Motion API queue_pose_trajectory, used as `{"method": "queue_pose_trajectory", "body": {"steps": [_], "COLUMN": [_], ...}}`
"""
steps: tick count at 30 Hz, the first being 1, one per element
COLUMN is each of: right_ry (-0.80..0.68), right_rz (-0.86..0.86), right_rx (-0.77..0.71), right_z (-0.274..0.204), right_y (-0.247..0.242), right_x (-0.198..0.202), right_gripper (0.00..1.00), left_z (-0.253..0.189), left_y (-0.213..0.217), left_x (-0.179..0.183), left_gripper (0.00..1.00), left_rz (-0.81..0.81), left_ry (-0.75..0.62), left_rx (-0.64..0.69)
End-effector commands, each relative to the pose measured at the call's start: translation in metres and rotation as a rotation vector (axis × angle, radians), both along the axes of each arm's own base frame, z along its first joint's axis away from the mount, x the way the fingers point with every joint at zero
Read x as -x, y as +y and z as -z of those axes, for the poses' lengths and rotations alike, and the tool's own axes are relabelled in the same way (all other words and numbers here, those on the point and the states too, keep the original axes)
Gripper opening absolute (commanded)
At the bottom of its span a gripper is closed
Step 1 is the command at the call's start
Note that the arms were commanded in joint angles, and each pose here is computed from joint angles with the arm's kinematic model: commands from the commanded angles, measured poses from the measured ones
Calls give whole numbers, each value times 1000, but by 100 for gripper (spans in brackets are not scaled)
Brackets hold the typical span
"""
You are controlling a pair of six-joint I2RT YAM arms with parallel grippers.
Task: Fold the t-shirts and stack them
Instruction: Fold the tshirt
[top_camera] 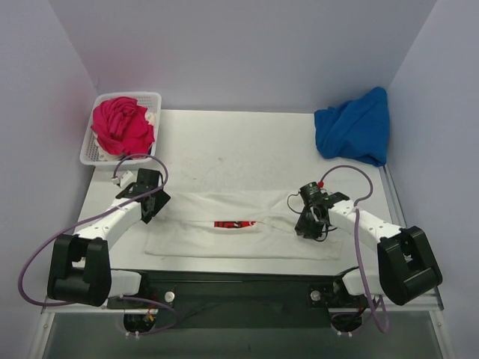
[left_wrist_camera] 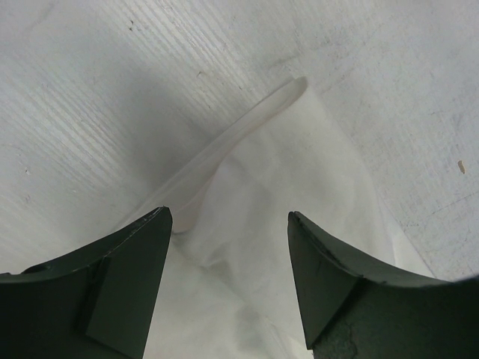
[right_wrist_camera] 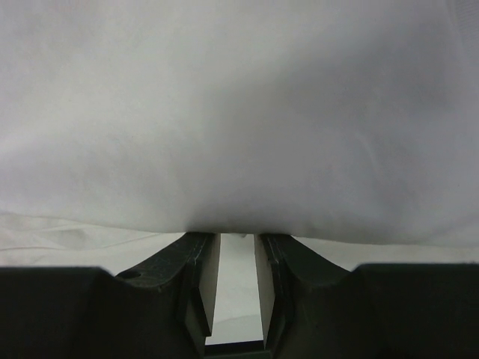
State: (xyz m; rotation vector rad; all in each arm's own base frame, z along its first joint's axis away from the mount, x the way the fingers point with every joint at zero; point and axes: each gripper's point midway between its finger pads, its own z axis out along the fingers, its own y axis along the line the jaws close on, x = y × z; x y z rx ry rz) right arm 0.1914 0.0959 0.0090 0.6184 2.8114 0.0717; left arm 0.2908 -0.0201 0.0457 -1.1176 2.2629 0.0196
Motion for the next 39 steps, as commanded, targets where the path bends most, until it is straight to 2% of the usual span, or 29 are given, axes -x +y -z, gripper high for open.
{"method": "queue_pose_trajectory", "body": {"steps": [1, 3, 5, 8, 14, 24, 39], "right_ry": [-12, -11, -13, -15, -30, -72, -28], "right_rz": [2, -5, -8, -12, -33, -233, -353], "right_rx": [56, 58, 57, 54, 39, 34, 69], "right_z": [1, 2, 1, 0, -10, -33, -28], "right_y": [-8, -6, -5, -4, 0, 23, 30], "right_x": [-5, -8, -12, -13, -8, 18, 49], "right_gripper": [25, 23, 16, 0, 0, 0, 0], "left_z": [-19, -20, -19, -21, -22, -22, -23], "left_y": [-2, -2, -2, -3, -2, -2, -1], "left_x": [-13, -13, -12, -12, -13, -16, -16], "left_gripper": [74, 74, 74, 74, 74, 74, 74], "left_rz": [-1, -1, 2, 6, 5, 6, 7], "left_ry": [-60, -63, -60, -66, -71, -79, -79], "left_rx": [3, 4, 6, 5, 7, 5, -2]}}
